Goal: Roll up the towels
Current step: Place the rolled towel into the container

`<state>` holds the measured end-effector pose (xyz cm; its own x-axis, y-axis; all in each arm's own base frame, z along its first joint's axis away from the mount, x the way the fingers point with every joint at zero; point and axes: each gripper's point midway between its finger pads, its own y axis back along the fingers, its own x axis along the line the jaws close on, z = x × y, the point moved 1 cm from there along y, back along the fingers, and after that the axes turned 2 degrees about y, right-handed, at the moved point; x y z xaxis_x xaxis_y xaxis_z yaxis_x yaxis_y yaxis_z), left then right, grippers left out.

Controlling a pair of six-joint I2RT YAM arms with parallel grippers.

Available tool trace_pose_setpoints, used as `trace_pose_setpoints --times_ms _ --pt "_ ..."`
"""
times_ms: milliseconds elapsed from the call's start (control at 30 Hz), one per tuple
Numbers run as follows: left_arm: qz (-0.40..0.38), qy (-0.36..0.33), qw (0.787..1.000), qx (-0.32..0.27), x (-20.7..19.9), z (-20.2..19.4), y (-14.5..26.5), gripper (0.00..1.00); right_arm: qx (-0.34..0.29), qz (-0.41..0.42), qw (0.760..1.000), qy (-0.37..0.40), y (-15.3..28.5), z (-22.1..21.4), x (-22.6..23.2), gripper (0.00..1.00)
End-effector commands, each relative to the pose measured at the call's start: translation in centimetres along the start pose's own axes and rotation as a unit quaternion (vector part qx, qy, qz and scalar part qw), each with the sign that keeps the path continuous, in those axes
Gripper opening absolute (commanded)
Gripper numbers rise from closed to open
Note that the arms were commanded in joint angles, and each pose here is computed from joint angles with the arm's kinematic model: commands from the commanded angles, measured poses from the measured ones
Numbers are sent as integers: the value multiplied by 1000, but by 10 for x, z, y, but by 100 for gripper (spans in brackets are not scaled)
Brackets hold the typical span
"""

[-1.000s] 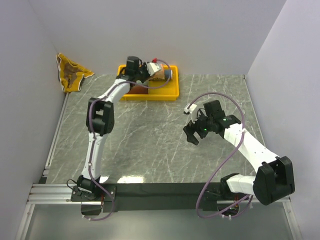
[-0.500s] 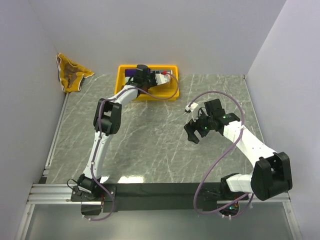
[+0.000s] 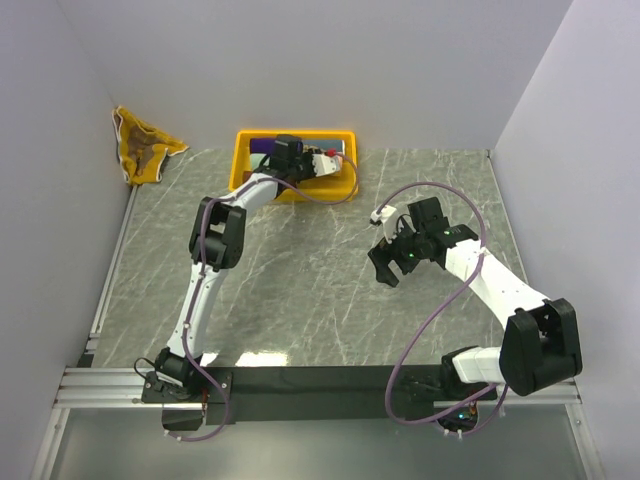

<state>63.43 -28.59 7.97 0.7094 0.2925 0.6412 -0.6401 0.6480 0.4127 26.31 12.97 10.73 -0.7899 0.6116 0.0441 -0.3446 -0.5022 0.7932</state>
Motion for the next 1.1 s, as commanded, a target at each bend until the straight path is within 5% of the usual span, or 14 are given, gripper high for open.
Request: trace_pose_setpoints --times_ms 0,167,500,767,1067 --pt "-8 -13 1000 -19 -8 9 -8 13 -26 -17 1000 6 9 19 -10 100" --pt "-15 -1 1000 -7 -12 2 -11 13 -23 -17 1000 5 9 16 -10 100" --pt "-12 11 1000 4 -17 -9 -20 39 -20 -19 1000 1 9 13 -10 100" --pt "-12 18 1000 -1 -14 -3 -17 47 -25 -20 999 1 9 17 -12 100" --pt "-16 36 999 -12 -10 10 -7 74 -28 -14 1000 0 8 15 -9 100"
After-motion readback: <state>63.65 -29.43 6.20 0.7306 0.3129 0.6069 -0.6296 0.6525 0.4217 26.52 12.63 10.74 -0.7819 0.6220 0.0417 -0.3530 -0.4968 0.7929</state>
